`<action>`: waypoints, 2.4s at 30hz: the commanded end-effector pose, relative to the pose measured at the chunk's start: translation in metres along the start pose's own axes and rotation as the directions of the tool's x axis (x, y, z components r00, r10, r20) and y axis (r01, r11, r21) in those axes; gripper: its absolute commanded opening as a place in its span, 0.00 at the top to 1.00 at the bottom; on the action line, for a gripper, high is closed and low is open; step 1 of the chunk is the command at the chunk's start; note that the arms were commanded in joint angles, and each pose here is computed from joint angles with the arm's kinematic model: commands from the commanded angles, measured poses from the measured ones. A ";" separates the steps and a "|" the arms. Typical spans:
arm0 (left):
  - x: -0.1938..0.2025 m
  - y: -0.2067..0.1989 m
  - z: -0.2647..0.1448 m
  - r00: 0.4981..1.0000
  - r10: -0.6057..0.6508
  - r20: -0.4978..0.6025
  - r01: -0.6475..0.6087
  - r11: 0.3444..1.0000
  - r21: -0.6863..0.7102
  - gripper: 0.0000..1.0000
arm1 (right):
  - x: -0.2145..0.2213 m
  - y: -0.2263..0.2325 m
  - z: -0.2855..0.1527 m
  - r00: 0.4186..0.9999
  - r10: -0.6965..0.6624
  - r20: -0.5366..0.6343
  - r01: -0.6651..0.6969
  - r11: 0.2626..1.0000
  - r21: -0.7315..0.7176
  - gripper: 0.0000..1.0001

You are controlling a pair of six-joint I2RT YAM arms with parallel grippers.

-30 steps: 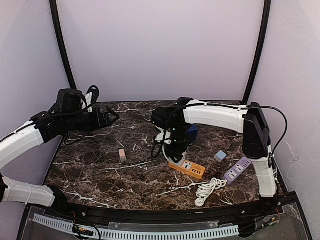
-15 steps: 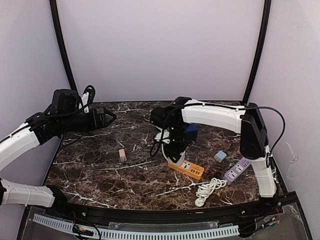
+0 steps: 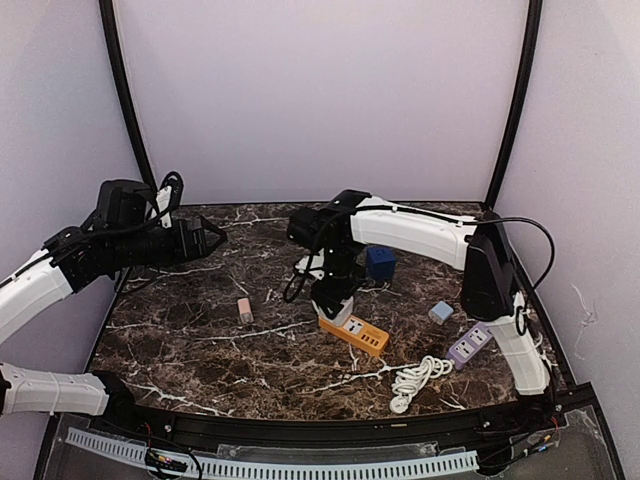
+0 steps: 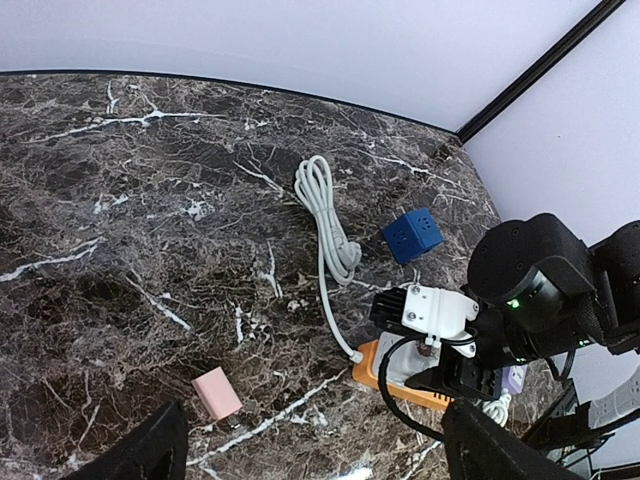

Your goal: Insert the plug

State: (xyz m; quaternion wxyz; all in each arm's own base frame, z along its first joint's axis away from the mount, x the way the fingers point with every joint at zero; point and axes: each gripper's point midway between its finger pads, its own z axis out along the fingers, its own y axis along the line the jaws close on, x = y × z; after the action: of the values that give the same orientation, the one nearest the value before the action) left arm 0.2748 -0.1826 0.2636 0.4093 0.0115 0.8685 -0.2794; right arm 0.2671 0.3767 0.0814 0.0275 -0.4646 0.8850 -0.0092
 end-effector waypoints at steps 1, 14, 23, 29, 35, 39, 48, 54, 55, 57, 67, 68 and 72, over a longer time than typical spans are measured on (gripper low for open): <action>0.008 0.009 -0.004 1.000 -0.015 -0.020 0.014 0.999 -0.031 0.11 | -0.038 0.008 0.027 0.995 0.019 0.098 -0.019 1.000 -0.004 1.00; 0.016 0.027 -0.008 0.999 0.004 -0.050 -0.010 0.992 -0.126 0.11 | -0.065 0.002 0.036 0.987 0.004 0.159 -0.012 0.999 0.046 1.00; 0.025 0.040 -0.004 0.995 0.022 -0.096 -0.040 0.980 -0.193 0.13 | -0.064 0.002 0.054 0.992 0.000 0.130 -0.009 0.997 0.071 1.00; 0.029 0.042 0.000 0.994 0.013 -0.110 -0.035 0.980 -0.197 0.13 | -0.060 0.001 0.055 0.992 0.025 0.121 -0.034 0.997 0.073 0.98; 0.034 0.041 0.004 0.992 0.016 -0.125 -0.038 0.983 -0.181 0.13 | -0.054 0.002 0.044 0.990 0.021 0.143 -0.030 0.997 0.064 0.79; 0.039 0.042 0.007 0.991 0.003 -0.136 -0.027 0.984 -0.174 0.14 | -0.055 -0.003 0.029 0.983 0.037 0.179 -0.053 0.995 0.085 0.65; 0.050 0.044 0.015 0.986 -0.039 -0.160 0.011 0.985 -0.175 0.14 | -0.063 -0.006 -0.004 0.963 0.053 0.265 -0.079 0.993 0.087 0.20; 0.056 0.045 0.018 0.984 -0.049 -0.172 0.018 0.984 -0.178 0.14 | -0.061 -0.005 -0.015 0.956 0.065 0.285 -0.091 0.993 0.079 0.01; 0.057 0.045 0.018 0.983 -0.049 -0.176 0.017 0.984 -0.177 0.14 | -0.061 -0.006 -0.018 0.954 0.067 0.291 -0.094 0.992 0.081 0.01; 0.060 0.044 0.020 0.982 -0.050 -0.183 0.018 0.985 -0.174 0.14 | -0.060 -0.007 -0.026 0.950 0.073 0.305 -0.102 0.991 0.081 0.01; 0.082 0.041 0.035 0.969 -0.082 -0.232 0.035 0.979 -0.203 0.17 | -0.053 -0.013 -0.078 0.915 0.111 0.389 -0.151 0.986 0.073 0.01; 0.083 0.042 0.036 0.968 -0.091 -0.234 0.042 0.977 -0.208 0.17 | -0.052 -0.012 -0.084 0.909 0.117 0.399 -0.156 0.985 0.068 0.01; 0.095 0.041 0.043 0.958 -0.116 -0.263 0.054 0.971 -0.232 0.19 | -0.048 -0.014 -0.108 0.884 0.155 0.440 -0.195 0.980 0.046 0.01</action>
State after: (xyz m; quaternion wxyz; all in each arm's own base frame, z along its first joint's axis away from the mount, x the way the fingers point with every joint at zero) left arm 0.2560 -0.1872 0.1678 0.2872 -0.0157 0.9359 -0.2035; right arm 0.3037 0.4119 0.1672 0.2244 -0.3964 0.8890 0.0460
